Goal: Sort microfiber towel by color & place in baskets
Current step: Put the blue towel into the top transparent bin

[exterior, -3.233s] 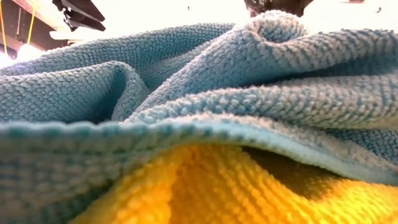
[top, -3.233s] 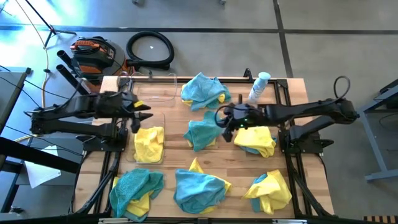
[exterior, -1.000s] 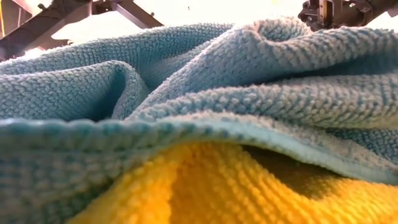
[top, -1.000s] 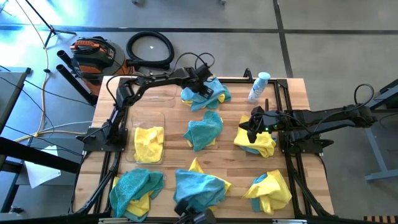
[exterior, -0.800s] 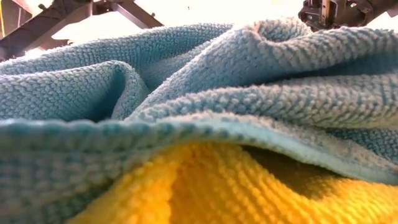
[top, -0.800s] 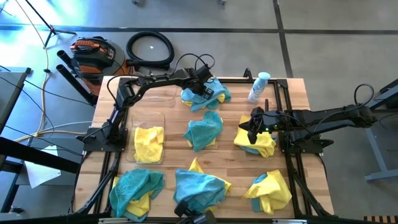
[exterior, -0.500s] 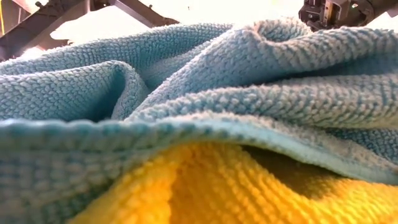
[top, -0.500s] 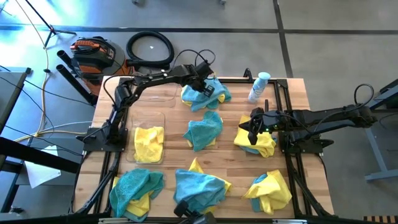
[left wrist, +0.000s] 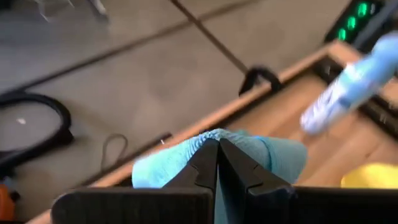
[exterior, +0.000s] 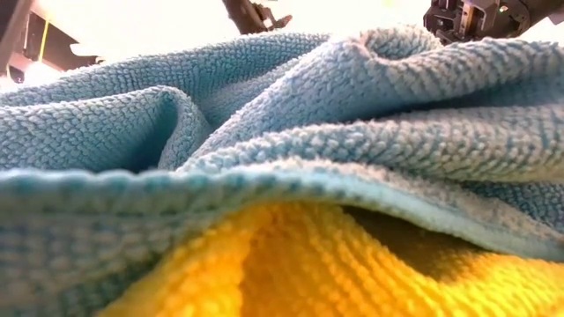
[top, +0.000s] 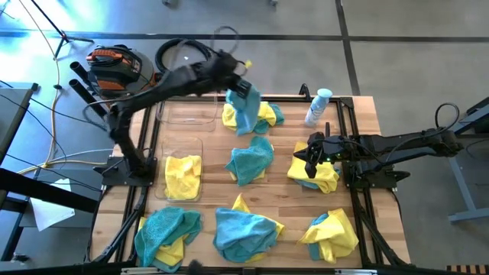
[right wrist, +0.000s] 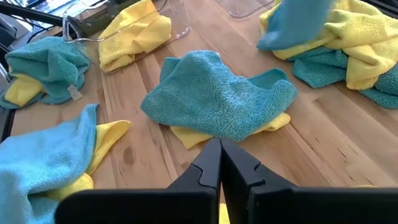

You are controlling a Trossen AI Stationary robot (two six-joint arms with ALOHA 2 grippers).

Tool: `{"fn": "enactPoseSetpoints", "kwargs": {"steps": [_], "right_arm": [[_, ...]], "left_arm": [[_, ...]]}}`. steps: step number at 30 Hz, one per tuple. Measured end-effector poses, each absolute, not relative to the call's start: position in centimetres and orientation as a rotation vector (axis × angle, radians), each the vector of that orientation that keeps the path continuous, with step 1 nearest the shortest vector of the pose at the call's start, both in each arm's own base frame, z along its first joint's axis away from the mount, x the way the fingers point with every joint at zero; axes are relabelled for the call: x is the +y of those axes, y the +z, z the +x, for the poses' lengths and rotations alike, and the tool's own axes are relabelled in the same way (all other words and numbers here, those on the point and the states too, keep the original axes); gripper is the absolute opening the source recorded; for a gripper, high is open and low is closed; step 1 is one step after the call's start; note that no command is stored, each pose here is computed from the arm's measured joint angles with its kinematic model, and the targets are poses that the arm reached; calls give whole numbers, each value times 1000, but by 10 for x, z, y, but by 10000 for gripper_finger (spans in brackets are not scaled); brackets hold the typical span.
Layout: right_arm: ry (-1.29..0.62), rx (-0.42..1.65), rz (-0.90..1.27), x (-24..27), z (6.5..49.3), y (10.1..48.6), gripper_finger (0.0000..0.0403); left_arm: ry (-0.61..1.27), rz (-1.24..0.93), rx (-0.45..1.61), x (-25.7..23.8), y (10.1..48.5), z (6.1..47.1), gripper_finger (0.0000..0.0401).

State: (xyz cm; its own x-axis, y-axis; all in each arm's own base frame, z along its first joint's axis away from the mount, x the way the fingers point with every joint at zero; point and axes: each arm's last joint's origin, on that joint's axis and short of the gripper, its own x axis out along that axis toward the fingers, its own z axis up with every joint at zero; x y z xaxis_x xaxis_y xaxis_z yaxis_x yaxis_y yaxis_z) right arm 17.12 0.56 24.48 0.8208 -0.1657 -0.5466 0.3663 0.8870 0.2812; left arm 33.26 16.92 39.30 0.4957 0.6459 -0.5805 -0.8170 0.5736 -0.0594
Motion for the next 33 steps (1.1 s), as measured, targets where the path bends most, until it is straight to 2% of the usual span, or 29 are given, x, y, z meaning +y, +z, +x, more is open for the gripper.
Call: {"fn": "enactPoseSetpoints", "kwargs": {"steps": [9, 16, 23, 33], "right_arm": [[-290, 539, 386, 6, 171, 245, 0], [-290, 539, 386, 6, 171, 245, 0], [-292, 538, 385, 6, 171, 245, 0], [-297, 537, 384, 5, 171, 245, 0]], "left_arm": [[1000, -270, 283, 123, 475, 254, 0], [1141, -212, 215, 101, 499, 207, 0], [1292, -335, 383, 102, 474, 184, 0], [1446, -490, 669, 134, 378, 190, 0]]}}
